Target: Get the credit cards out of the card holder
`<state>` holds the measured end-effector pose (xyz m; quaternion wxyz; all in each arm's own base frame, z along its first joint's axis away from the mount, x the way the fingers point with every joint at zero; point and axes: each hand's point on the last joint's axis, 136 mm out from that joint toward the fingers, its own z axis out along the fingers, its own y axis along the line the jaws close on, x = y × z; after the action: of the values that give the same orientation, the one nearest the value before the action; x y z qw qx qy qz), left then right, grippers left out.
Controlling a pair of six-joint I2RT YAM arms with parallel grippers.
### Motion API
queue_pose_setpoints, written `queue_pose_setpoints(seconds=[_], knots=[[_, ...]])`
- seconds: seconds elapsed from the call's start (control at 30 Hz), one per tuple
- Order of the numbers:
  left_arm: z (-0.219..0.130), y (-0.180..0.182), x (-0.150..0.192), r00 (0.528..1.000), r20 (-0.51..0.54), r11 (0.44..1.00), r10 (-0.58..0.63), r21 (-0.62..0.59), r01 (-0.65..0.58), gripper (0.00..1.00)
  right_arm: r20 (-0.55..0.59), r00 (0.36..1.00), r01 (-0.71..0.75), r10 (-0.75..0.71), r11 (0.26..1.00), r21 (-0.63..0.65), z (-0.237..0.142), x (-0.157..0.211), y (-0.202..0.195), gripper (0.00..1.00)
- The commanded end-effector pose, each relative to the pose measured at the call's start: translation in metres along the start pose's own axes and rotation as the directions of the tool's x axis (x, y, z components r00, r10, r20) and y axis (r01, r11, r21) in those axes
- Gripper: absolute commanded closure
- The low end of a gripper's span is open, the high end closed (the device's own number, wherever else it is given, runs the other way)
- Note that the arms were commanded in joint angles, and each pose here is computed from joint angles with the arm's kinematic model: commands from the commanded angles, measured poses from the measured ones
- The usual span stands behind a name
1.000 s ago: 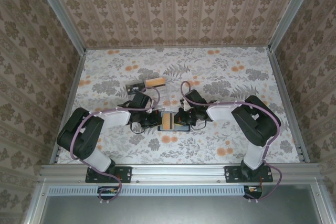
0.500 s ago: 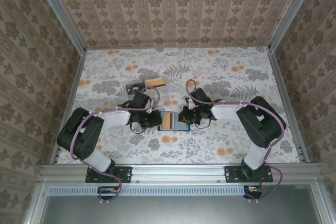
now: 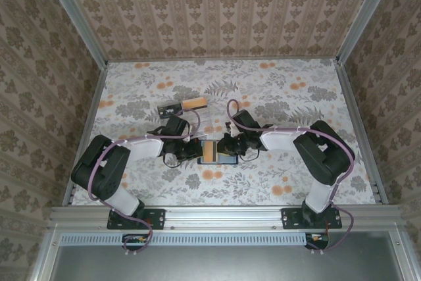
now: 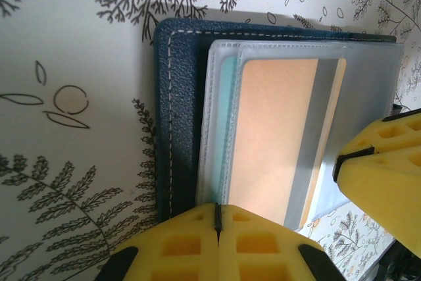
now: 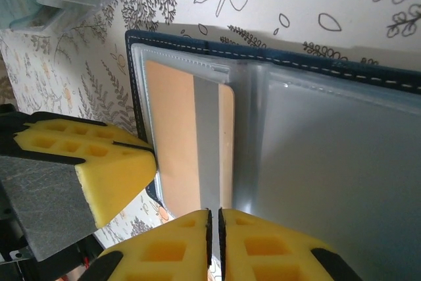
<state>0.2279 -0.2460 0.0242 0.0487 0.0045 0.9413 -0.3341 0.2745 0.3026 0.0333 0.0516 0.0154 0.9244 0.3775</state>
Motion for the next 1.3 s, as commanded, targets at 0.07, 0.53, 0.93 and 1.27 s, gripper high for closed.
queue_pose_setpoints(seconds=[0.07, 0.53, 0.93, 1.27], knots=[[0.001, 0.010, 0.009, 0.999, -0.034, 0.999, -0.011, -0.041, 0.010, 1.00, -0.022, 1.000, 0.004, -0.004, 1.000, -0.008, 0.007, -0.001, 0.005, 0.82], [0.003, 0.008, 0.008, 0.999, -0.037, 0.999, -0.008, -0.037, 0.007, 1.00, -0.029, 1.000, 0.005, -0.005, 1.000, -0.012, 0.012, 0.000, 0.005, 0.94], [0.004, 0.008, 0.007, 0.999, -0.040, 0.999, -0.006, -0.036, 0.004, 1.00, -0.031, 1.000, 0.006, -0.006, 1.000, -0.011, 0.013, -0.002, 0.007, 1.00], [0.002, 0.020, 0.009, 0.999, -0.042, 0.997, -0.035, -0.072, 0.032, 1.00, -0.012, 1.000, -0.017, 0.018, 1.000, 0.025, -0.005, 0.000, -0.016, 1.00]])
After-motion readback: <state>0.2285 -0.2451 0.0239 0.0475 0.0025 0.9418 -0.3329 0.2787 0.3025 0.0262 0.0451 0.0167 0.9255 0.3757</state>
